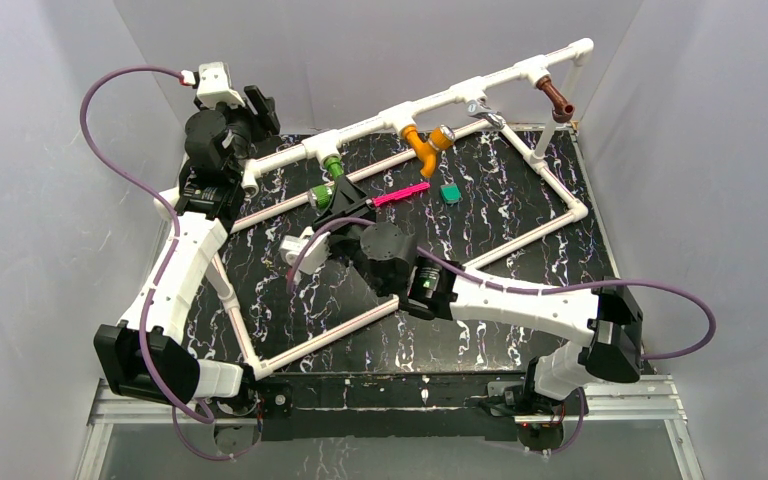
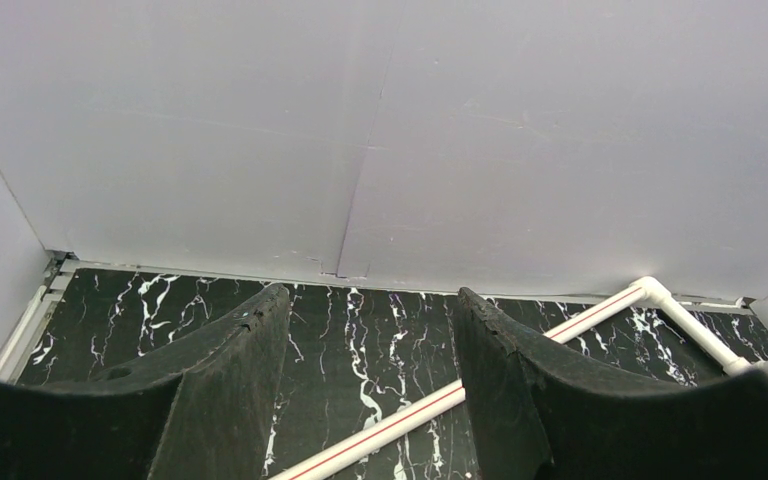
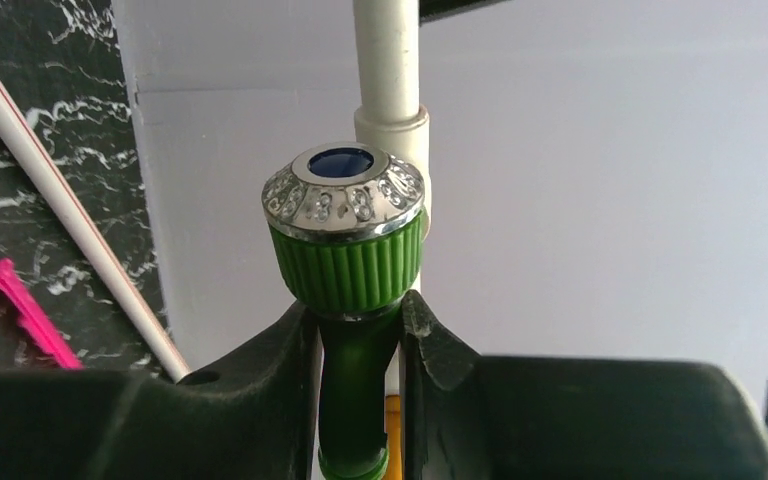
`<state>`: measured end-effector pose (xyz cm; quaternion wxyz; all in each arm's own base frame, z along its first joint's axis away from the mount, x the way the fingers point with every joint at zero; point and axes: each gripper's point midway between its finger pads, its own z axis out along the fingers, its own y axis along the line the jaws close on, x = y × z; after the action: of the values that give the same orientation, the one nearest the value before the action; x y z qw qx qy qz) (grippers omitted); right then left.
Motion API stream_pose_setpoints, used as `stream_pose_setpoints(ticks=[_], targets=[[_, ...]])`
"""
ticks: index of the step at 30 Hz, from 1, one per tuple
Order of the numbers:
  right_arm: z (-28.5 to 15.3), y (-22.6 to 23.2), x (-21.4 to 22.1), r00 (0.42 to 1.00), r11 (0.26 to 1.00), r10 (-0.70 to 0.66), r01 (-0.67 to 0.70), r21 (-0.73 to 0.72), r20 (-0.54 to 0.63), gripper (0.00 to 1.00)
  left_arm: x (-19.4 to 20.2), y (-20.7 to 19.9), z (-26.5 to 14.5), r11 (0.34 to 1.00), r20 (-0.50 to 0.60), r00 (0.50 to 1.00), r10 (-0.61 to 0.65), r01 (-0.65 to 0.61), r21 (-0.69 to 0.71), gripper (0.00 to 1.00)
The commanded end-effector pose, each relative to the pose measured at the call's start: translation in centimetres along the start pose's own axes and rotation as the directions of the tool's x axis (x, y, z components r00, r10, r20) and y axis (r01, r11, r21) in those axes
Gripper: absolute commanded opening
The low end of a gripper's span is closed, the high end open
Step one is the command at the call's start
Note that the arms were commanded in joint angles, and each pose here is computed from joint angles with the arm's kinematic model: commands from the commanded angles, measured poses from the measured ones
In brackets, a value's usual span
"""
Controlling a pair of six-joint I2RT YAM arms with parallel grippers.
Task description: Install the water faucets
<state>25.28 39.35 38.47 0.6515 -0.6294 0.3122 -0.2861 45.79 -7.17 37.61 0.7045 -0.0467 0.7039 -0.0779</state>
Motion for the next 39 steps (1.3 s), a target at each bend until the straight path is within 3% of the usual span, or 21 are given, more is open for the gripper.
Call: stream_pose_setpoints(ticks=[1, 4, 7, 13, 17, 21, 24, 27, 33, 37, 39], targets=[[0.6, -2.1, -1.0, 0.945, 0.937, 0.323, -0.326, 0.126, 0.04, 0.01, 21.3, 3.4, -2.9, 0.99, -0.588, 0.805, 0.076, -0.132, -0.053, 0.59], [0.8, -2.6, -1.4, 0.843, 0.831, 0.534, -0.538, 0.145, 0.07, 0.01, 21.3, 3.4, -2.9, 0.99, -0.588, 0.805, 0.076, -0.132, -0.053, 0.59], [0.9, -2.5, -1.7, 0.671, 0.656, 0.734, -0.741, 0.146, 0.108, 0.01, 21.3, 3.3, -2.9, 0.99, -0.587, 0.806, 0.075, -0.13, -0.052, 0.59], [0.7, -2.7, -2.0, 0.194, 0.162, 0.959, -0.973, 0.164, 0.206, 0.01, 21.2, 3.3, -2.9, 0.99, -0.586, 0.807, 0.074, -0.129, -0.053, 0.59], [0.3, -3.1, -1.6, -0.154, -0.199, 0.951, -0.969, 0.146, 0.269, 0.01, 21.1, 3.3, -2.9, 0.991, -0.583, 0.809, 0.074, -0.127, -0.051, 0.59], [-0.5, -2.6, -0.9, -0.473, -0.53, 0.821, -0.839, 0.121, 0.32, 0.01, 21.1, 3.2, -2.9, 0.991, -0.584, 0.809, 0.07, -0.122, -0.051, 0.59], [-0.9, -1.6, -0.6, -0.659, -0.721, 0.668, -0.688, 0.081, 0.346, 0.01, 21.2, 3.1, -2.9, 0.992, -0.586, 0.808, 0.068, -0.118, -0.048, 0.59], [-0.9, -1.1, -0.6, -0.771, -0.829, 0.533, -0.559, 0.031, 0.348, 0.01, 21.1, 3.1, -2.9, 0.992, -0.584, 0.809, 0.067, -0.115, -0.046, 0.59], [-0.5, -1.2, -0.3, -0.929, -0.963, 0.221, -0.256, -0.086, 0.297, 0.01, 20.8, 3.0, -3.0, 0.992, -0.579, 0.813, 0.067, -0.115, -0.047, 0.59], [0.1, -0.7, 0.4, -0.976, -0.989, -0.034, 0.001, -0.15, 0.216, 0.01, 20.8, 2.9, -3.0, 0.993, -0.578, 0.813, 0.064, -0.109, -0.044, 0.59], [0.1, -1.4, 0.3, -0.978, -0.98, -0.096, 0.06, -0.192, 0.183, 0.01, 20.9, 2.8, -3.0, 0.994, -0.579, 0.813, 0.061, -0.105, -0.043, 0.59]])
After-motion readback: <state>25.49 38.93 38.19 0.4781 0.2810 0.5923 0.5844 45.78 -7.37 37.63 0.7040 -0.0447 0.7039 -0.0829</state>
